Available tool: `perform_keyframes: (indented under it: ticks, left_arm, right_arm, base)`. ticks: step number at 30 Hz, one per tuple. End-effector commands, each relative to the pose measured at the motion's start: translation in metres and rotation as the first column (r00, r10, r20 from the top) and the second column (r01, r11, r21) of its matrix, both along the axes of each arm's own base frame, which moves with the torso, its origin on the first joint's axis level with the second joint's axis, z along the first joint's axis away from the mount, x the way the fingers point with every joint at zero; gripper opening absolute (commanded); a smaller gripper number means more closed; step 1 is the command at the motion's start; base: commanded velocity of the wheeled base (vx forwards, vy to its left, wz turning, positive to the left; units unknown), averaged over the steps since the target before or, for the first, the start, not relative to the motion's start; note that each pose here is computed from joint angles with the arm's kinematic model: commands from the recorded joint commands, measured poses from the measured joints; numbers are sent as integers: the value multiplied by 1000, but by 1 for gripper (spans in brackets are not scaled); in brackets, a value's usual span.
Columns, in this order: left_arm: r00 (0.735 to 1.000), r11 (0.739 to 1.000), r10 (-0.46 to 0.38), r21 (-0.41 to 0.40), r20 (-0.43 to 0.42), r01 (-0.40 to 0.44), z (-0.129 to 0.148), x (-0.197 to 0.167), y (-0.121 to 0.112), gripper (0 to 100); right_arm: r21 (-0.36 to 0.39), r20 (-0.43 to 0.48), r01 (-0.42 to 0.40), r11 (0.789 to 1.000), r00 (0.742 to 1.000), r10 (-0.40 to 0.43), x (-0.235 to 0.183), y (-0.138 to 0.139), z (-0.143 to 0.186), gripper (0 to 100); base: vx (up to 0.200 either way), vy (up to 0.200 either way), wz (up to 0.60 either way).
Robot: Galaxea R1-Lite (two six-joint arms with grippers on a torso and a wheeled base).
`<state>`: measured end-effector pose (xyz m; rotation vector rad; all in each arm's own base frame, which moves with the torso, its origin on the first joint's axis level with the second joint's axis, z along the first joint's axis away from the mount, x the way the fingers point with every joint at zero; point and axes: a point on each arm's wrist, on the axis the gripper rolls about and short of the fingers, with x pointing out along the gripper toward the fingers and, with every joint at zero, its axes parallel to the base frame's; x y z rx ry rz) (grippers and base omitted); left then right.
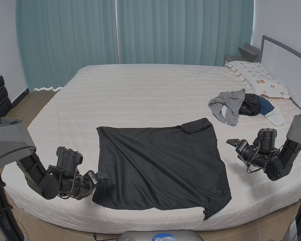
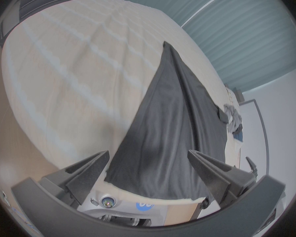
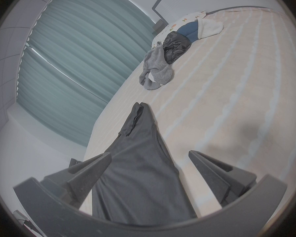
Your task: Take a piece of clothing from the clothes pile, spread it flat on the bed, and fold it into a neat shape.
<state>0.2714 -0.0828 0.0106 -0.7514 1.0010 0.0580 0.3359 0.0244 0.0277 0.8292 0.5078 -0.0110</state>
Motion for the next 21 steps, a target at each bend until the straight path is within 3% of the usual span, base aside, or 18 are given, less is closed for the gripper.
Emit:
perform_keyframes:
  ticks: [1, 7, 12, 21]
  left_arm:
    - [999, 999, -28, 16, -28, 28, -7, -7, -7, 100]
    - [999, 997, -45, 54, -29, 46, -16, -1, -10, 100]
    - [1000, 995, -12, 103, -3, 12, -21, 8, -11, 100]
    - [1000, 995, -11, 104, 1, 10, -25, 11, -12, 100]
  right_arm:
    - [2, 5, -5, 1000, 1000, 5, -9, 0, 6, 100]
    - [2, 8, -5, 1000, 1000, 5, -9, 0, 7, 100]
    - [3, 10, -6, 1000, 1000, 6, -8, 0, 7, 100]
    - [1, 6, -5, 1000, 1000, 5, -8, 0, 6, 100]
  base:
    - [0, 0, 0]
    - [0, 0, 0]
    - [0, 0, 0]
    - [0, 0, 0]
